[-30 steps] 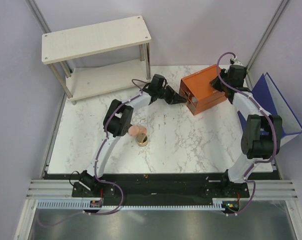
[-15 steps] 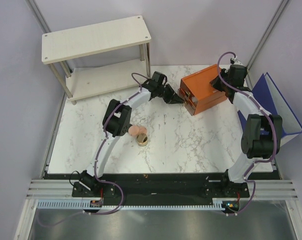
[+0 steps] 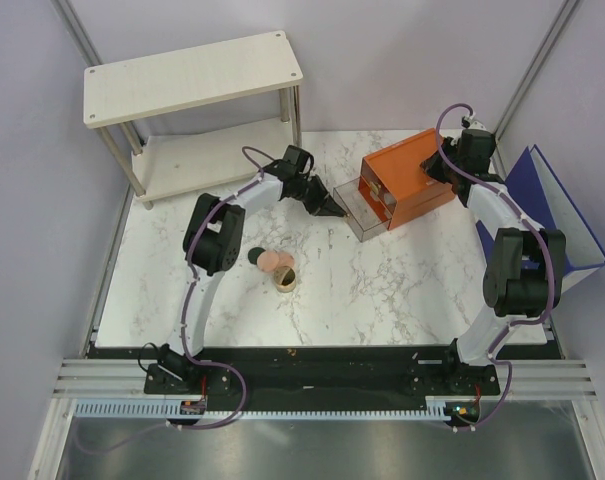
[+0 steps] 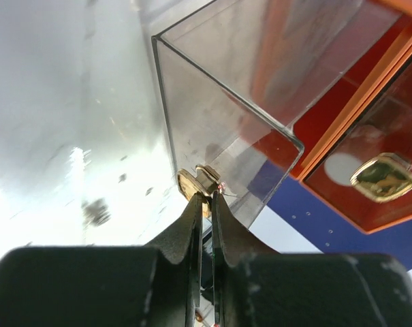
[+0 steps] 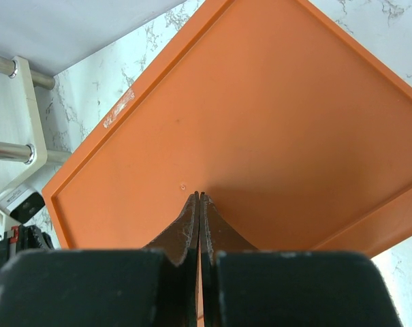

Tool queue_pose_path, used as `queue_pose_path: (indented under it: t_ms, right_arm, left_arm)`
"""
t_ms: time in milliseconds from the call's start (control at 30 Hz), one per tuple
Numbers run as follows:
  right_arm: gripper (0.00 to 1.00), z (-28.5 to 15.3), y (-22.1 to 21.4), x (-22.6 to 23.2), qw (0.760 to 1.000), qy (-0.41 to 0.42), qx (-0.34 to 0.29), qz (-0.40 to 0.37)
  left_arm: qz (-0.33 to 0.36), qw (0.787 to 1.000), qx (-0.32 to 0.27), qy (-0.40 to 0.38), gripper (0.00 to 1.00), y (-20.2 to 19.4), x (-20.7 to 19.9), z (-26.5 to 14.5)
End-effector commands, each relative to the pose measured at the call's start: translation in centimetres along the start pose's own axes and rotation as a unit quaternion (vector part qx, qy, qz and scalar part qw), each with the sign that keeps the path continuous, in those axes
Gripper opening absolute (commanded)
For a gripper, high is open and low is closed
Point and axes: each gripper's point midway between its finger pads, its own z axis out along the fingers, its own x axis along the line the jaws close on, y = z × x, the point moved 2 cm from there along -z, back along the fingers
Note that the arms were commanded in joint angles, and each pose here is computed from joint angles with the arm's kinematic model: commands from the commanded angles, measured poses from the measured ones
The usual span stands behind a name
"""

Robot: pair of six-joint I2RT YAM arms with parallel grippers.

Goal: Organize the makeup

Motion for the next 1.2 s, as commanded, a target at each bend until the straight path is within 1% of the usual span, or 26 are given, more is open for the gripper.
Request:
queue_pose_path:
  t_ms: [0,133,500,600,667,700,733,767,800,833,867,900,933,967,1033,1100,1167]
  right_arm:
    - [0.0,-0.7,-13.8,-7.4,0.965,-0.129,0.228,0.024]
    - [0.0,-0.6,-14.1,-7.6,0.964,-0.129,0.229,0.025]
    - [0.0,-0.8,-14.1,-7.6,0.965,-0.128,0.227,0.023]
    - [0.0,-0.9,-14.1,-7.6,0.965,-0.128,0.227,0.024]
    - [0.0,-0.9,-14.1,-7.6,0.965,-0.128,0.228,0.024]
    - [0.0,-0.9,-14.2,-7.6,0.965,-0.128,0.228,0.022]
    - [0.0,-0.9,-14.2,-7.6,0.965,-0.128,0.228,0.022]
    - [0.0,-0.9,-14.2,-7.7,0.965,-0.13,0.228,0.022]
    - [0.0,-0.9,-14.2,-7.7,0.965,-0.13,0.228,0.023]
    - [0.0,-1.0,-14.3,-7.6,0.964,-0.128,0.23,0.022]
    - [0.0,-1.0,-14.1,-7.6,0.965,-0.128,0.227,0.022]
    - [0.0,-1.0,-14.1,-7.7,0.965,-0.13,0.227,0.022]
    - [0.0,-1.1,-14.1,-7.6,0.965,-0.13,0.226,0.021]
    - [0.0,-1.1,-14.1,-7.6,0.965,-0.129,0.226,0.022]
    - [0.0,-1.2,-14.0,-7.6,0.965,-0.131,0.225,0.022]
    - [0.0,-1.2,-13.9,-7.6,0.966,-0.13,0.224,0.02]
    - [0.0,-1.3,-14.0,-7.5,0.965,-0.13,0.225,0.02]
  left_arm:
    - [-0.023,0.992,-0.035,0.122,0.03,1.7,8.4,-2.1]
    - [-0.027,0.991,-0.037,0.124,0.03,1.2,8.6,-3.6]
    - [-0.033,0.989,-0.03,0.142,0.02,0.7,10.0,-5.6]
    - [0.001,0.991,-0.033,0.133,0.02,1.1,9.2,-6.3]
    - [0.037,0.991,-0.038,0.122,0.06,1.4,8.2,-6.8]
    - [0.053,0.991,-0.045,0.114,0.09,1.7,7.3,-7.2]
    - [0.077,0.99,-0.049,0.106,0.16,2.0,6.6,-7.5]
    - [0.091,0.99,-0.052,0.097,0.2,2.2,5.8,-7.7]
    - [0.113,0.988,-0.066,0.084,0.26,2.6,4.3,-8.5]
    - [0.131,0.985,-0.074,0.08,0.39,2.8,3.6,-9.0]
    - [0.143,0.983,-0.084,0.078,0.44,3.0,3.0,-9.5]
    - [0.161,0.98,-0.096,0.067,0.47,3.2,1.6,-10.4]
    - [0.181,0.976,-0.104,0.066,0.54,3.3,1.1,-11.0]
    - [0.188,0.973,-0.112,0.07,0.59,3.4,1.0,-11.4]
    - [0.209,0.968,-0.124,0.07,0.64,3.4,0.2,-12.9]
    - [0.214,0.965,-0.127,0.081,0.66,3.4,0.4,-14.2]
    - [0.245,0.954,-0.141,0.102,0.66,3.5,0.3,-15.6]
